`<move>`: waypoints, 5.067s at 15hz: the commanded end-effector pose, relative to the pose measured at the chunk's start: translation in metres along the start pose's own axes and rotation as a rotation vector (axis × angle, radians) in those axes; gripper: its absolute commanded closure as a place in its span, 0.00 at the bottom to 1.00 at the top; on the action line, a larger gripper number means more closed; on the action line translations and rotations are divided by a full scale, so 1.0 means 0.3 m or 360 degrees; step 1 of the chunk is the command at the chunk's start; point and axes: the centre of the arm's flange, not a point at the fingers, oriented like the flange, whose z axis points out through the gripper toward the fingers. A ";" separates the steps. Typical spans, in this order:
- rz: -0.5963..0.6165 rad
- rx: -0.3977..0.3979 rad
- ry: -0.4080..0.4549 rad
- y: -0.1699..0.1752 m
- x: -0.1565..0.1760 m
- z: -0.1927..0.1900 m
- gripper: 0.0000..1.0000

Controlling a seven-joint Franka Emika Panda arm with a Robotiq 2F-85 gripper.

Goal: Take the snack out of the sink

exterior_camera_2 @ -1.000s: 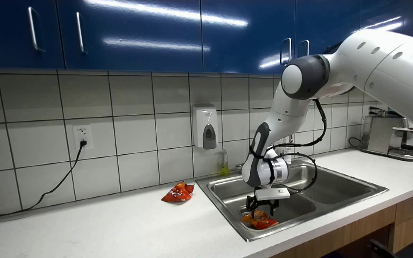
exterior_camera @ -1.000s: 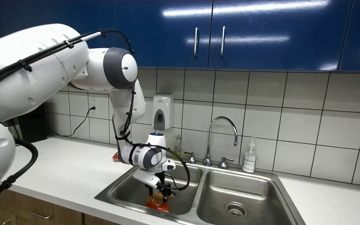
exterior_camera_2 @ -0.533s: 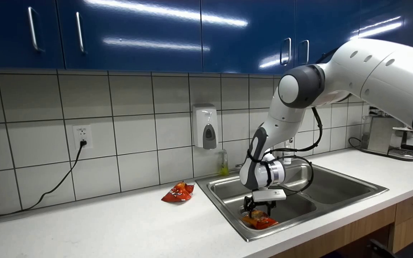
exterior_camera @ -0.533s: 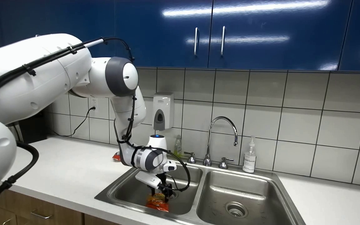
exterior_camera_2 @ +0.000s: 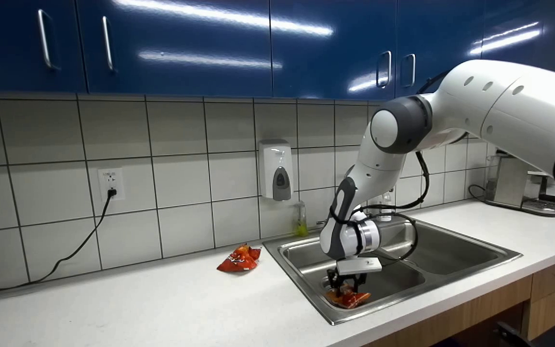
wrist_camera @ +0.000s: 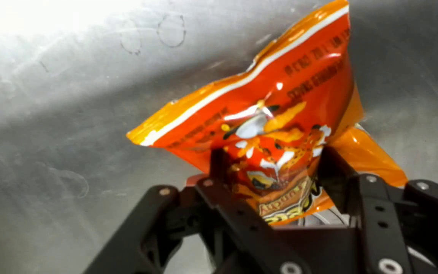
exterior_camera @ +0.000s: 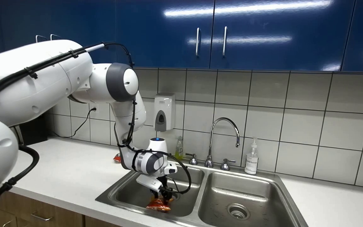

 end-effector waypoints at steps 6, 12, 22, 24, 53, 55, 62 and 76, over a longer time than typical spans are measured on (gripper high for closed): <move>-0.0005 -0.0033 0.0035 -0.029 0.041 -0.043 0.98; -0.0033 -0.0025 0.0042 -0.044 0.032 -0.075 0.97; -0.0067 0.0021 0.0064 -0.053 0.019 -0.228 0.97; -0.0058 0.0028 0.0077 -0.041 0.027 -0.277 0.97; -0.0828 0.0261 0.0153 -0.329 -0.470 -0.875 0.97; -0.0881 0.0276 0.0144 -0.395 -0.508 -0.876 0.97; -0.1010 0.0317 0.0091 -0.620 -0.593 -0.830 0.97; -0.1002 0.0316 0.0094 -0.832 -0.607 -0.673 0.97</move>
